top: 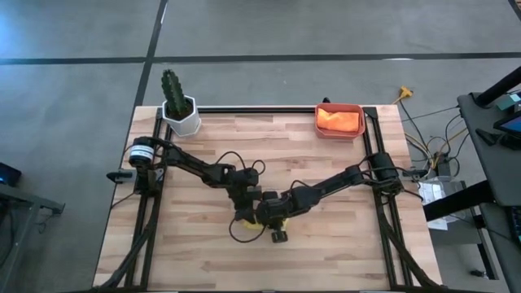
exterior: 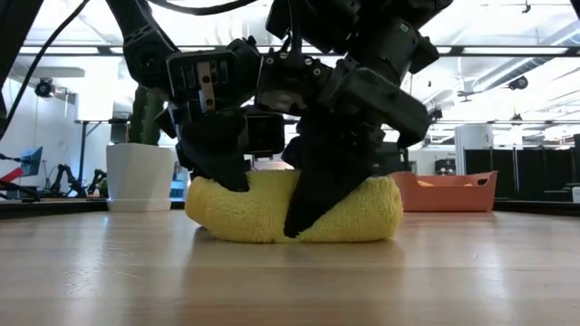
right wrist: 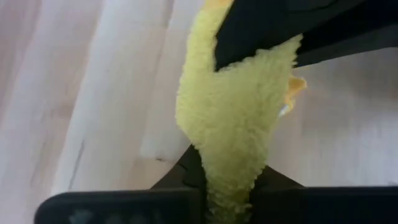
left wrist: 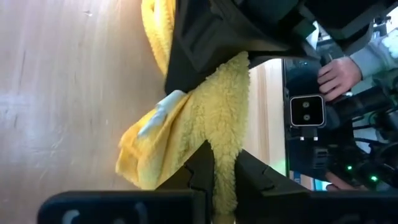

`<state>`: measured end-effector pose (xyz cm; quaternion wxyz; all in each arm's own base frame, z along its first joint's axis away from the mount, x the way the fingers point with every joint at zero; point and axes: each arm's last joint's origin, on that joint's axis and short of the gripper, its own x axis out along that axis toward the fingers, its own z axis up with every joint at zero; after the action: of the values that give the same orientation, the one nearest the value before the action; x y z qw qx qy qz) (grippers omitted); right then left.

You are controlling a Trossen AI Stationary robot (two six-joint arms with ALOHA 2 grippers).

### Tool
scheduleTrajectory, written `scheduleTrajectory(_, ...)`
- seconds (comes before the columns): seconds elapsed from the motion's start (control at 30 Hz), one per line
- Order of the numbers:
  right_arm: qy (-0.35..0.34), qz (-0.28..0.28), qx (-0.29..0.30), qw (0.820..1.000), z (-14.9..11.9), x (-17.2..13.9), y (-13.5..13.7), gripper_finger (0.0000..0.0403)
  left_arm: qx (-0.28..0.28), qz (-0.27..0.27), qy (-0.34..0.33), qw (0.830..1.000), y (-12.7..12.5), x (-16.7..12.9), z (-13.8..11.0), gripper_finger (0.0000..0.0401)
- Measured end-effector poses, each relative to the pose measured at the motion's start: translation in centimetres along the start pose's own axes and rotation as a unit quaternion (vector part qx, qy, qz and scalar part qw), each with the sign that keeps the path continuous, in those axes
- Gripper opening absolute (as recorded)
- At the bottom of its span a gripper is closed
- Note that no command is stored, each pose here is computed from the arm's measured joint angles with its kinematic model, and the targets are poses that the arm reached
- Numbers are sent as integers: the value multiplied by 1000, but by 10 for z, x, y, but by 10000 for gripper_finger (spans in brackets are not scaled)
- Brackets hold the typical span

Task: Roll microfiber towels into tight, uniform cylinder then place into a basket
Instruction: Roll the yellow towel, then put the yellow towel into the orange bin

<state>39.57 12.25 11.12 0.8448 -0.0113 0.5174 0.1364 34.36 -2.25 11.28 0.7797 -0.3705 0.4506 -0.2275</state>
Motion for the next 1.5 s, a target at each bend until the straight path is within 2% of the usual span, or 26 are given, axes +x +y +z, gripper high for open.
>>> scheduleTrajectory(0.27,-1,23,-45,999,3,-12,3,18,34,20,9,999,1,-11,-1,22)
scheduleTrajectory(0.37,27,36,-56,997,-3,-20,4,17,20,25,12,999,2,-22,-2,36)
scheduleTrajectory(0.5,55,38,-70,995,-7,-25,3,17,30,27,-14,999,-1,-40,6,59)
scheduleTrajectory(0.63,104,28,-54,993,-14,-38,-9,17,15,44,0,999,0,-54,2,77)
scheduleTrajectory(0.83,126,-17,-14,992,-21,-66,-47,16,8,46,-5,999,-6,-66,0,82)
scheduleTrajectory(0.97,125,-38,36,991,-33,-95,-78,16,6,40,-14,999,-13,-70,1,83)
scheduleTrajectory(1.17,90,-103,119,983,-72,-157,-123,16,-2,46,-6,999,-19,-77,-3,82)
scheduleTrajectory(1.37,73,-198,115,971,-124,-214,-162,16,12,42,-18,999,-27,-84,-2,81)
scheduleTrajectory(1.5,114,-252,121,953,-156,-233,-191,16,18,43,-33,998,-31,-93,0,81)
